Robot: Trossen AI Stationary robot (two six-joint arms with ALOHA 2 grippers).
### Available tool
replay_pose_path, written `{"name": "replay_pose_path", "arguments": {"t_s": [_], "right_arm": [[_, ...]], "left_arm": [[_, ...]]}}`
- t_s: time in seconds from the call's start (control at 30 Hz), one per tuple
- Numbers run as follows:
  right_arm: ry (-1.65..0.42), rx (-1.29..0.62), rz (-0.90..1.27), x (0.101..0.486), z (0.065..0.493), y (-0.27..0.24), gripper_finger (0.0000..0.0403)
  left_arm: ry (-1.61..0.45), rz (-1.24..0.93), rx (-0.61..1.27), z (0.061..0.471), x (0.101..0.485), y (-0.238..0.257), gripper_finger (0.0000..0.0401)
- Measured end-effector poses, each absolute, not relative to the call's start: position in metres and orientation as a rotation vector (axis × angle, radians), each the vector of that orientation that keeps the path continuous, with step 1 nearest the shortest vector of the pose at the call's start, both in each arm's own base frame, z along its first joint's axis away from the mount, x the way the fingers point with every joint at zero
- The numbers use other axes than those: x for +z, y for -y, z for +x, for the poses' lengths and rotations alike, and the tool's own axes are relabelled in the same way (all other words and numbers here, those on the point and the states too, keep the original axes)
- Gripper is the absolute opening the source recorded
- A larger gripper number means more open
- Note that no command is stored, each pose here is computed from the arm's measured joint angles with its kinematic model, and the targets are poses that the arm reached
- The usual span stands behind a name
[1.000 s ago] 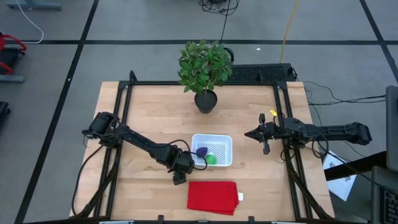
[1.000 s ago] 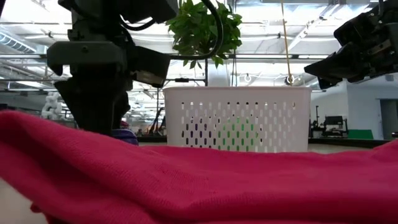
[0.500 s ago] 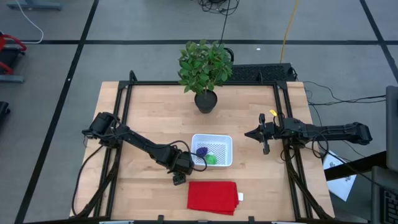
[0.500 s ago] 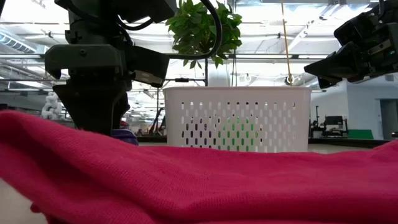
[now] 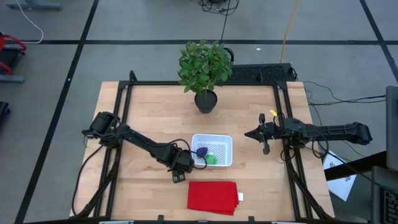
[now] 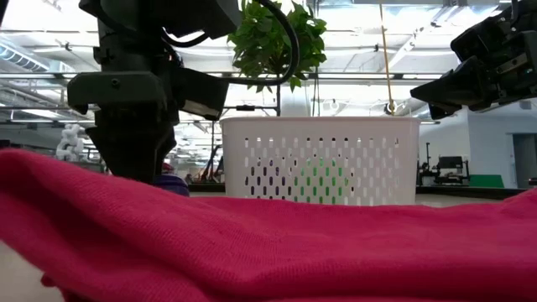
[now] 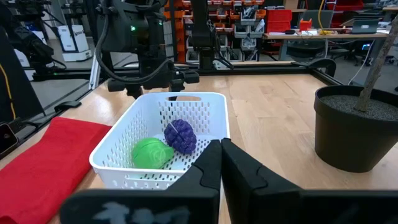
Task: Pick and placing Produce into tupperware
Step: Put the violet eggplant into the white bin
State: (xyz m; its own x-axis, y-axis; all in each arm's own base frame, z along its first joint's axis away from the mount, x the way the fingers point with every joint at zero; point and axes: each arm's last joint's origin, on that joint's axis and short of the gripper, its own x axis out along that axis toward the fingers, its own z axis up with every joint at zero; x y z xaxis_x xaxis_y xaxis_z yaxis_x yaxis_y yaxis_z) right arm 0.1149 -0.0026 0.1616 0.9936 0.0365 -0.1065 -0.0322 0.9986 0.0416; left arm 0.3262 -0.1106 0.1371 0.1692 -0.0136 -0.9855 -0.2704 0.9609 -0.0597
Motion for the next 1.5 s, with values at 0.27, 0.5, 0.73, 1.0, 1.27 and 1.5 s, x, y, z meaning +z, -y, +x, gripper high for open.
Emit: {"name": "replay_pose_path", "arguments": {"t_s": [0.27, 0.5, 0.73, 1.0, 1.27, 1.5], "right_arm": [[-0.108, 0.035, 0.040, 0.162, 0.115, 0.003, 0.0000], [-0.108, 0.035, 0.040, 0.162, 0.115, 0.003, 0.0000], [-0.108, 0.035, 0.040, 0.162, 0.115, 0.003, 0.0000], [-0.109, 0.035, 0.040, 0.162, 0.115, 0.003, 0.0000], [-0.109, 0.035, 0.040, 0.162, 0.115, 0.003, 0.0000], [-0.110, 0.035, 0.040, 0.161, 0.115, 0.003, 0.0000]], "left_arm": [[-1.405, -0.231, 0.175, 0.323, 0.145, 0.103, 0.0160], [-1.406, -0.218, 0.145, 0.321, 0.151, 0.103, 0.0112], [-1.404, -0.197, 0.118, 0.321, 0.153, 0.103, 0.0109], [-1.434, -0.157, 0.101, 0.318, 0.152, 0.102, 0.0109], [-1.394, -0.137, 0.084, 0.316, 0.166, 0.100, 0.0109], [-1.267, -0.140, 0.088, 0.306, 0.205, 0.095, 0.0108]]}}
